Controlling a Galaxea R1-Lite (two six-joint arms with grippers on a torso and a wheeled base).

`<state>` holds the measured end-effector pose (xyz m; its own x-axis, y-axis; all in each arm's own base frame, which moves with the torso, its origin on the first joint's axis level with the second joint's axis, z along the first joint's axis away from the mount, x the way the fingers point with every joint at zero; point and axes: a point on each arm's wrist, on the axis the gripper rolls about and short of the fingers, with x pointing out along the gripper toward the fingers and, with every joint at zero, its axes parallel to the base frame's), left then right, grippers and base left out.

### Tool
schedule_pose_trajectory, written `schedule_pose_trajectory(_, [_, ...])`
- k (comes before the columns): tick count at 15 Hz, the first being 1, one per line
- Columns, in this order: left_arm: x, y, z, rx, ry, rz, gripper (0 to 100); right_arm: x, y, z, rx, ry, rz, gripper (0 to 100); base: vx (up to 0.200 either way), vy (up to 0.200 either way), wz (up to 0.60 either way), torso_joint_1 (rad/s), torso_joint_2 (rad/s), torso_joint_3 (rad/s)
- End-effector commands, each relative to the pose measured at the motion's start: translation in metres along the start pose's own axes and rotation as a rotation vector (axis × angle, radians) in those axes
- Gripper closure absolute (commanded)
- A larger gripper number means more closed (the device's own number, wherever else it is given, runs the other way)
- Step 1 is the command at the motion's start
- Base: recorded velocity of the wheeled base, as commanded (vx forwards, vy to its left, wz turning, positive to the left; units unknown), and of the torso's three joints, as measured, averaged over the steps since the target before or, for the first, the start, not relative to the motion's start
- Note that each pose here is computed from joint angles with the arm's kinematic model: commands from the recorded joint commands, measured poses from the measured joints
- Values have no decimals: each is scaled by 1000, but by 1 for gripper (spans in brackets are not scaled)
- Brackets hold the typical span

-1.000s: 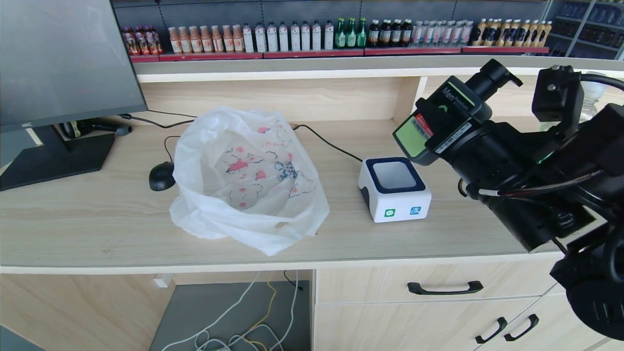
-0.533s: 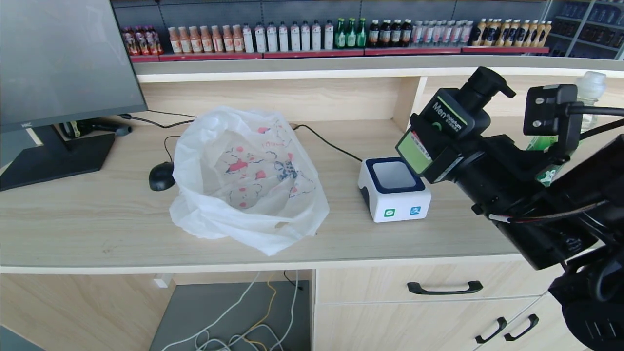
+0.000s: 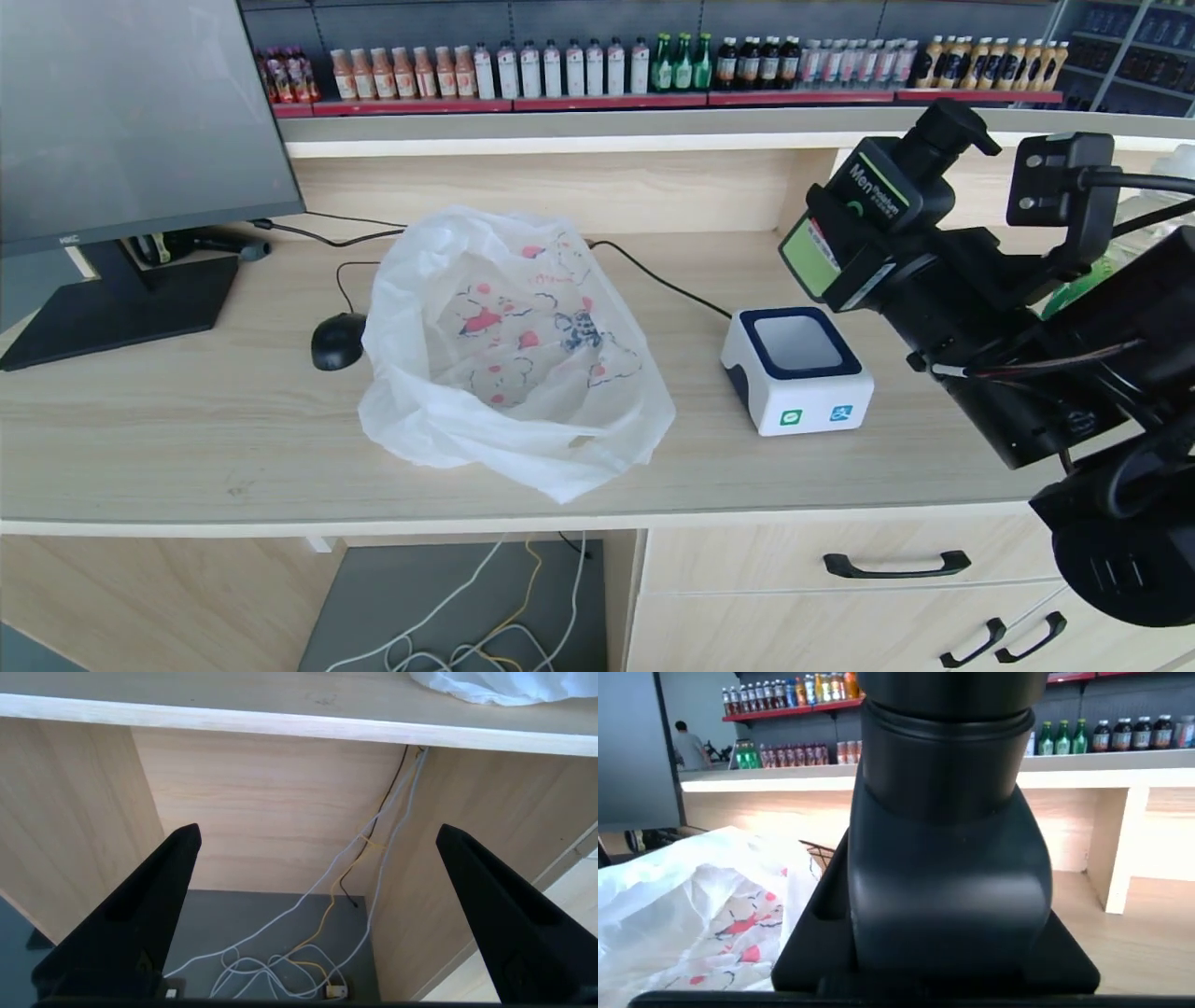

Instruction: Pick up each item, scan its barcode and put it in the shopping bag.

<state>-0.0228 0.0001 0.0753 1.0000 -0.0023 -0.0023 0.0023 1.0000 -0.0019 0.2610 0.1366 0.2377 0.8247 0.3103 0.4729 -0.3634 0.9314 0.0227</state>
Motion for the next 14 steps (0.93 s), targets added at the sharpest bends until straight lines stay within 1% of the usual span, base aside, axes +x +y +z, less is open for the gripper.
schedule_pose_trajectory(1, [0, 0, 0, -3, -1, 1, 0, -2, -5, -2, -3, 9, -14, 100, 0, 200, 0, 7, 2, -2])
schedule_pose_trajectory(7, [0, 0, 0, -4, -1, 2, 0, -4, -5, 5, 11, -7, -12, 100, 0, 200, 0, 5, 2, 2])
schedule_pose_trajectory(11, [0, 0, 0, -4, -2, 1, 0, -3, -4, -1, 6, 8, -10, 100, 0, 200, 0, 4, 4, 1])
schedule_pose_trajectory(12, [0, 0, 0, -3, -2, 1, 0, -2, -4, -4, 3, 14, -12, 100, 0, 0, 0, 0, 0, 0])
schedule_pose_trajectory(14, [0, 0, 0, 0, -2, 1, 0, 0, -3, -2, -14, -3, -8, 100, 0, 0, 0, 0, 0, 0])
